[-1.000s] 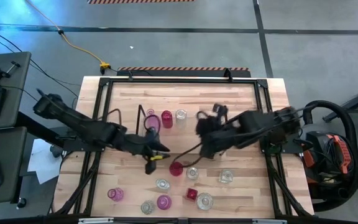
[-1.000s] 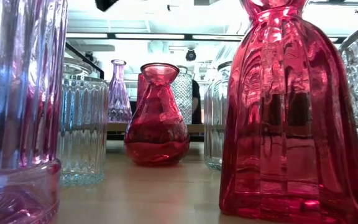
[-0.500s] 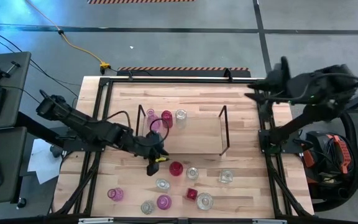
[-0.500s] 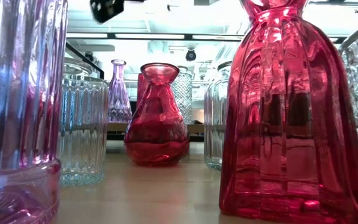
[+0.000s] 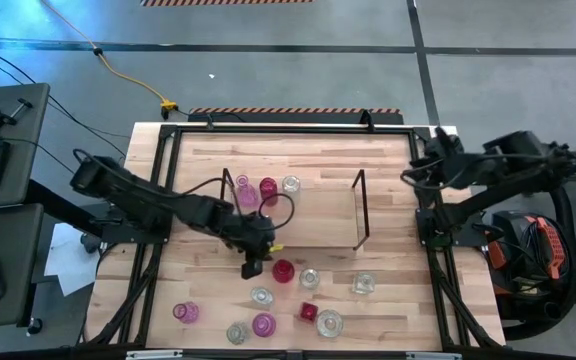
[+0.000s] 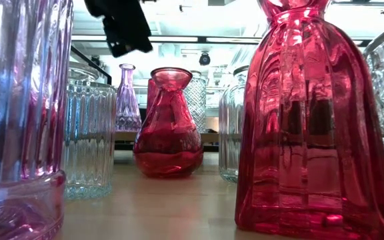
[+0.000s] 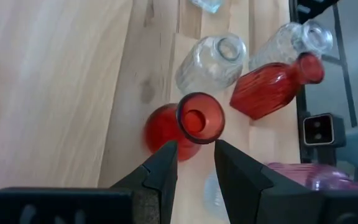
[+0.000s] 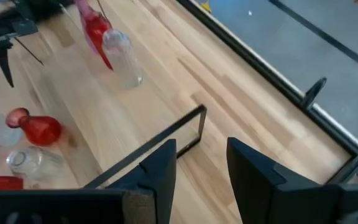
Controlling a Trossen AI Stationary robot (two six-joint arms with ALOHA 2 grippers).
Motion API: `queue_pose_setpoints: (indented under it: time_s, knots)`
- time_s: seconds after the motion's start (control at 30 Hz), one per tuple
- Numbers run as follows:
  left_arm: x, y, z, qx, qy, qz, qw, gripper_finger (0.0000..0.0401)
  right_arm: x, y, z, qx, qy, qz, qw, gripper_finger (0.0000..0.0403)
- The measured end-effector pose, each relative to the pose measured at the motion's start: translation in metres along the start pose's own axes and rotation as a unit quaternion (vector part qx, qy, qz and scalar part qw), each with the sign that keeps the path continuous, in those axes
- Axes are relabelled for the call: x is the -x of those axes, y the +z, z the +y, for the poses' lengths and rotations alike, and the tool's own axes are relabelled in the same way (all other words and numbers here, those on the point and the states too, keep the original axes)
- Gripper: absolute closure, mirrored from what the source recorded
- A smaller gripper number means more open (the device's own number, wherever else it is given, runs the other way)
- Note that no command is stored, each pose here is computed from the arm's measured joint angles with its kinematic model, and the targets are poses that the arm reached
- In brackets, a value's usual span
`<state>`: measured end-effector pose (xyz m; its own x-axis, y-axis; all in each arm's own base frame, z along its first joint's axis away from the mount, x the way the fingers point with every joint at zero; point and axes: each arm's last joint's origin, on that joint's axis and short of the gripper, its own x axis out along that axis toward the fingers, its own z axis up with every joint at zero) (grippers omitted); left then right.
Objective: Sort vases onto shelf
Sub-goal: Put the red vase aligned with the other red vase on the shelf
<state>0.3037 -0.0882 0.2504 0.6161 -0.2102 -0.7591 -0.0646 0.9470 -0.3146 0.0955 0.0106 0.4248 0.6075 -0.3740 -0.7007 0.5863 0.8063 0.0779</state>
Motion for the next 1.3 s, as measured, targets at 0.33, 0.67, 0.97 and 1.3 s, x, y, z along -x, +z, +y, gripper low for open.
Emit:
queue_pose_setpoints:
  time_s: [0.33,0.67,0.97,1.3]
  knots:
    - [-0.025,0.001,0.009,0.022,0.013,0.011,1.0,0.0304,-0.007,-0.004,0.002,0.013,0.001,-0.002,1.0,0.0279]
    - [-0.043,0.003,0.011,0.056,-0.008,0.012,0.998,0.0304,0.008,0.002,-0.007,0.021,0.004,-0.039,0.999,0.0279]
    - [-0.046,0.0,0.01,0.075,-0.019,0.028,0.997,0.0304,0.017,0.005,-0.012,0.03,0.011,-0.055,0.998,0.0279]
    - [-0.063,-0.004,0.007,0.087,-0.034,0.044,0.995,0.0304,0.017,0.005,-0.012,0.031,0.011,-0.054,0.998,0.0279]
